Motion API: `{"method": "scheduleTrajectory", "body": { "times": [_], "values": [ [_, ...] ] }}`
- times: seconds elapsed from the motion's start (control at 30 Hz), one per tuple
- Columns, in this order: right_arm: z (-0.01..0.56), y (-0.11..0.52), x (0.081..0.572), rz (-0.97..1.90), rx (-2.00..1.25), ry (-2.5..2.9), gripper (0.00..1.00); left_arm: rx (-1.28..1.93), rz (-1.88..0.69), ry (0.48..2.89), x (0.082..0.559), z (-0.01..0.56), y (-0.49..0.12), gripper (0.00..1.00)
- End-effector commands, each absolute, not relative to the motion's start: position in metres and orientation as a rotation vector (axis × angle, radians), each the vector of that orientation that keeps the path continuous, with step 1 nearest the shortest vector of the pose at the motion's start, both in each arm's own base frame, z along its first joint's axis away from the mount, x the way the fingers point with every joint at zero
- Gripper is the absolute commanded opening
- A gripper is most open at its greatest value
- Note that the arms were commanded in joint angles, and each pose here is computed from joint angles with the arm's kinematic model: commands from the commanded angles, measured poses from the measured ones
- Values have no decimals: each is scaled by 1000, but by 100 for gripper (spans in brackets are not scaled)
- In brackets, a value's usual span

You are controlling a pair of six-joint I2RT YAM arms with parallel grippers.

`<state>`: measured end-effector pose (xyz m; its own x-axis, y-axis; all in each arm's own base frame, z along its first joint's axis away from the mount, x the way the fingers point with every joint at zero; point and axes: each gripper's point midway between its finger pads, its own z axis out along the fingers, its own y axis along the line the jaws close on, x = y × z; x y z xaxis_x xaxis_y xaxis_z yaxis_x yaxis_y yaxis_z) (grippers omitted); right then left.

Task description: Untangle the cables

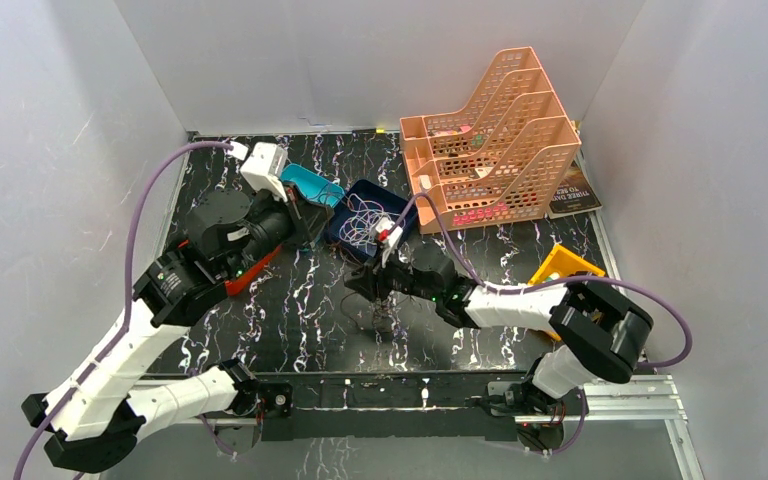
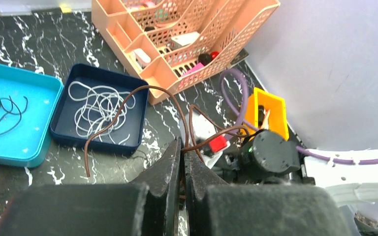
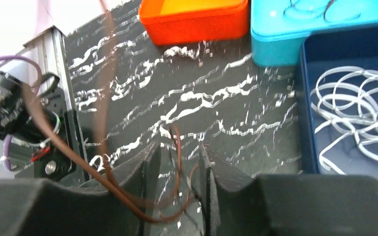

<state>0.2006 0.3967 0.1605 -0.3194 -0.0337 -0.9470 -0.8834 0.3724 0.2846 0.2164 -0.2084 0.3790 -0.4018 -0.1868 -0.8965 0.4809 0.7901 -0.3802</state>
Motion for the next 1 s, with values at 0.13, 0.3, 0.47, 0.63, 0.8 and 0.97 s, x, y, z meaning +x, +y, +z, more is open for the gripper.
{"method": "scheduleTrajectory", "body": {
  "times": [0.13, 0.3, 0.47, 0.63, 0.8, 0.97],
  "values": [
    [125, 383, 182, 1153, -819, 1736, 34, 202, -709, 1691, 224, 434, -198, 0],
    [99, 371, 168, 1170, -823, 1817, 29, 202, -695, 1644, 228, 449, -198, 0],
    [76, 357, 157, 1170, -818, 1887, 23, 217, -695, 1609, 231, 463, -201, 0],
    [79, 344, 151, 1164, -800, 1896, 23, 230, -687, 1598, 234, 470, -203, 0],
    [100, 333, 148, 1147, -794, 1864, 23, 235, -680, 1586, 235, 475, -204, 0],
    [109, 304, 142, 1065, -777, 1881, 35, 260, -686, 1590, 235, 474, -207, 0]
  ]
}}
